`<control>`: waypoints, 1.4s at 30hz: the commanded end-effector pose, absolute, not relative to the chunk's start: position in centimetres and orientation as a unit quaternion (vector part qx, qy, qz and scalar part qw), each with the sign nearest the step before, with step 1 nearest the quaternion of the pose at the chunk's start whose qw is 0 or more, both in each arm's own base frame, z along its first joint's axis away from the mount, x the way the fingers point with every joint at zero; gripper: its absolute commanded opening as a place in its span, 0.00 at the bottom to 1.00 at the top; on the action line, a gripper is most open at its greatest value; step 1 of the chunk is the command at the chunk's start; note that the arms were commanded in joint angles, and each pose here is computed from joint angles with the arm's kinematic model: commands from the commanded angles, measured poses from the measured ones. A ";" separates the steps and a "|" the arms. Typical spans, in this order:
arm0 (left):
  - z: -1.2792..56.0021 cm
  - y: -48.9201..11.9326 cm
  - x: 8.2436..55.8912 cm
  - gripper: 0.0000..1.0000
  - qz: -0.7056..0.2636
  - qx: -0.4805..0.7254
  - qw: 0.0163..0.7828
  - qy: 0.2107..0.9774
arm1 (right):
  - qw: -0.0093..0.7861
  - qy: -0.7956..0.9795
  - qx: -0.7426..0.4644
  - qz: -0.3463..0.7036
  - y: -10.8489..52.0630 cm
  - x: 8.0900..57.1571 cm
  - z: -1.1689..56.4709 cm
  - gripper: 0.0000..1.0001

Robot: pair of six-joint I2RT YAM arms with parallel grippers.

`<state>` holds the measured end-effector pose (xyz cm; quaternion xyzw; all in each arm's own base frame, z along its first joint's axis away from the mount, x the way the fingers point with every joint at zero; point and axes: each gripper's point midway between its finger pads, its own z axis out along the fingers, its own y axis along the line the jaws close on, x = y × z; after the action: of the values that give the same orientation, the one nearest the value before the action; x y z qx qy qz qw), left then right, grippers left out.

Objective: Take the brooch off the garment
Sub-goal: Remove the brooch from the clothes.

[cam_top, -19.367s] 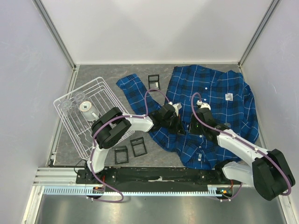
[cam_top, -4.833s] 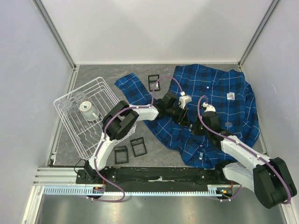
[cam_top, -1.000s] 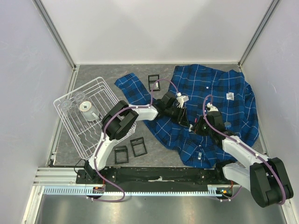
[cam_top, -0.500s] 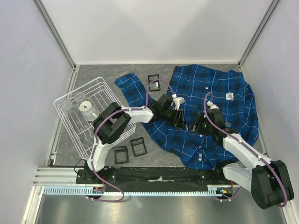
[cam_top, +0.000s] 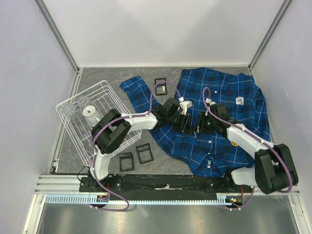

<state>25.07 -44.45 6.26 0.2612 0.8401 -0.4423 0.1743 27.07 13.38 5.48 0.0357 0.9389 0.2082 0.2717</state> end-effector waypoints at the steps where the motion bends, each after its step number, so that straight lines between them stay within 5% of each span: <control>1: 8.9 -44.3 25.3 0.39 -0.448 0.276 0.212 0.823 | 0.276 0.937 0.002 0.213 14.0 28.3 6.5 0.50; 9: 8.1 -43.7 24.5 0.38 -0.448 0.262 0.194 0.833 | 0.265 0.941 0.002 0.211 13.9 27.6 5.8 0.42; 27: 6.7 -44.9 23.3 0.34 -0.471 0.248 0.159 0.832 | 0.236 0.946 0.062 0.211 13.0 24.0 4.6 0.00; 35: 7.4 -45.8 22.9 0.35 -0.494 0.250 0.148 0.819 | 0.239 0.940 0.086 0.227 13.1 22.8 5.4 0.04; 38: 7.7 -46.0 22.7 0.41 -0.499 0.257 0.147 0.815 | 0.258 0.937 0.089 0.218 12.6 23.3 6.2 0.23; 42: 7.4 -46.4 22.9 0.44 -0.440 0.281 0.181 0.833 | 0.308 0.930 0.154 0.126 8.9 25.0 7.3 0.34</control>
<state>22.53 -44.65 5.86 0.2504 0.8368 -0.4666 0.1389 23.07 12.06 5.68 0.0924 0.9409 0.2029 0.2550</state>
